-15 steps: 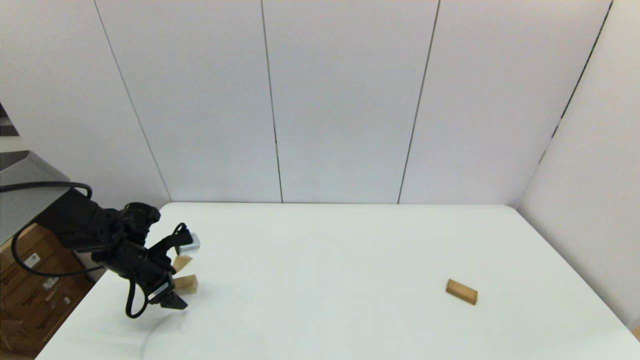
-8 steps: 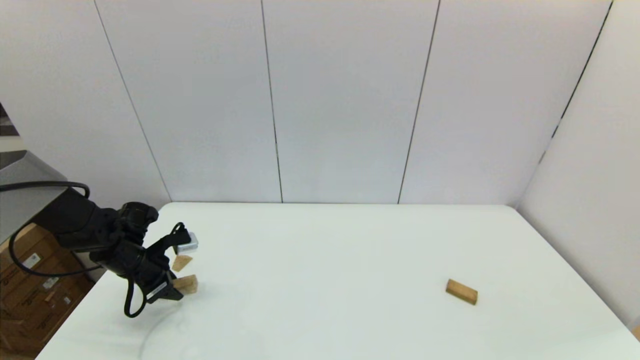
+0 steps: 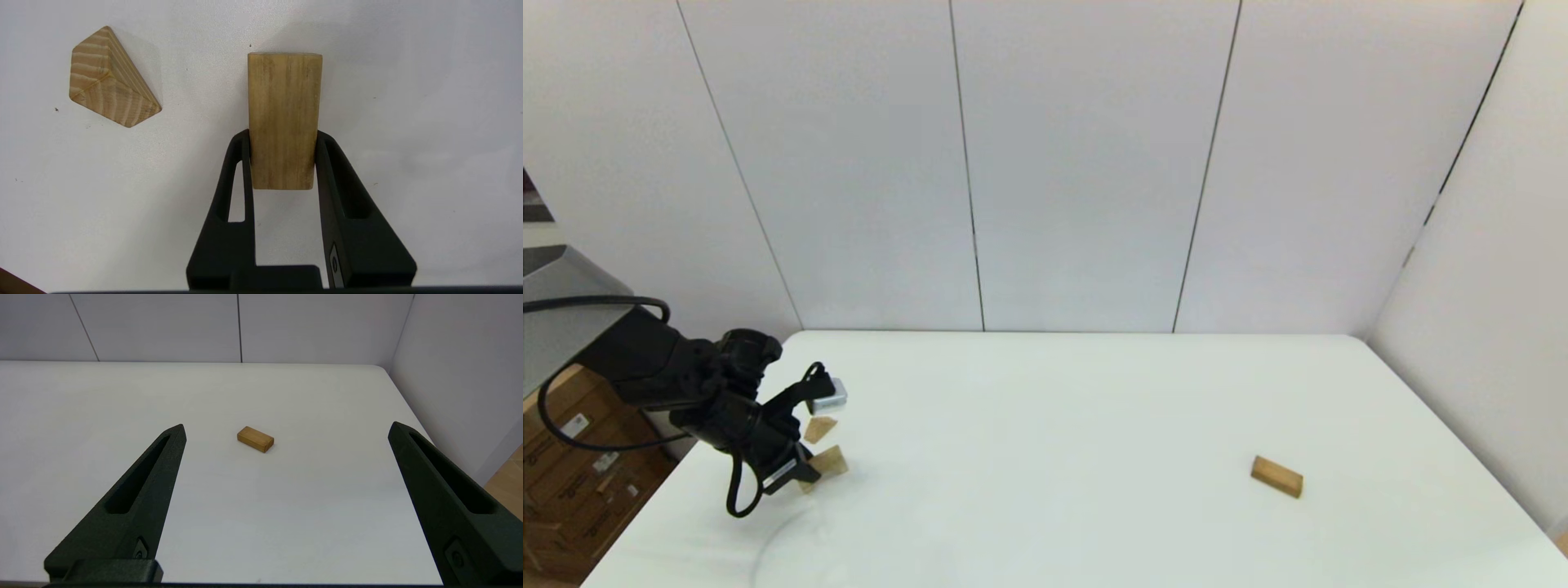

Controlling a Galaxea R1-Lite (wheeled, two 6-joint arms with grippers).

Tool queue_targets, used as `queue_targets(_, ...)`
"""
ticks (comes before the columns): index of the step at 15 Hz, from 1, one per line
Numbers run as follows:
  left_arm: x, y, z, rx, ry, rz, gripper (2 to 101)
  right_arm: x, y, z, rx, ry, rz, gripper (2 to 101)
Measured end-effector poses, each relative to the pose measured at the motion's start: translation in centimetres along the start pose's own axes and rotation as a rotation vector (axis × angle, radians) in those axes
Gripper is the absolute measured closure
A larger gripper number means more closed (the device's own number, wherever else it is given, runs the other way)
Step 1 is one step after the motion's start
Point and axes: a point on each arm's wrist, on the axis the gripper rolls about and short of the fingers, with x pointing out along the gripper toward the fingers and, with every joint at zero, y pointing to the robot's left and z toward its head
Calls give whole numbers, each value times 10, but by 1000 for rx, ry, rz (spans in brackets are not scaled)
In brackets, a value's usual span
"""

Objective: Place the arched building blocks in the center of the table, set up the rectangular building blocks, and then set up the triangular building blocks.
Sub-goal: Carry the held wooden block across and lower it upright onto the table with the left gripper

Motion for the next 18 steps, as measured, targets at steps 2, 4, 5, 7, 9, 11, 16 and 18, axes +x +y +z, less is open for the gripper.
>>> queue_targets(2,-3,-5,18,50,-23,9,773,0,0,0,0,0,0,43)
queue_targets(4,-6,-14,49,132,-64,24,773,0,0,0,0,0,0,43)
queue_targets(5,-6,-21,68,184,-88,31,773,0,0,0,0,0,0,43)
queue_targets(7,-3,-41,109,287,-138,31,773,0,0,0,0,0,0,43)
queue_targets(9,2,-68,150,382,-183,10,773,0,0,0,0,0,0,43)
queue_targets(11,8,-98,180,461,-187,-44,773,0,0,0,0,0,0,43)
queue_targets(16,24,-169,205,599,-135,-178,773,0,0,0,0,0,0,43)
queue_targets(18,28,-192,206,630,-117,-214,773,0,0,0,0,0,0,43)
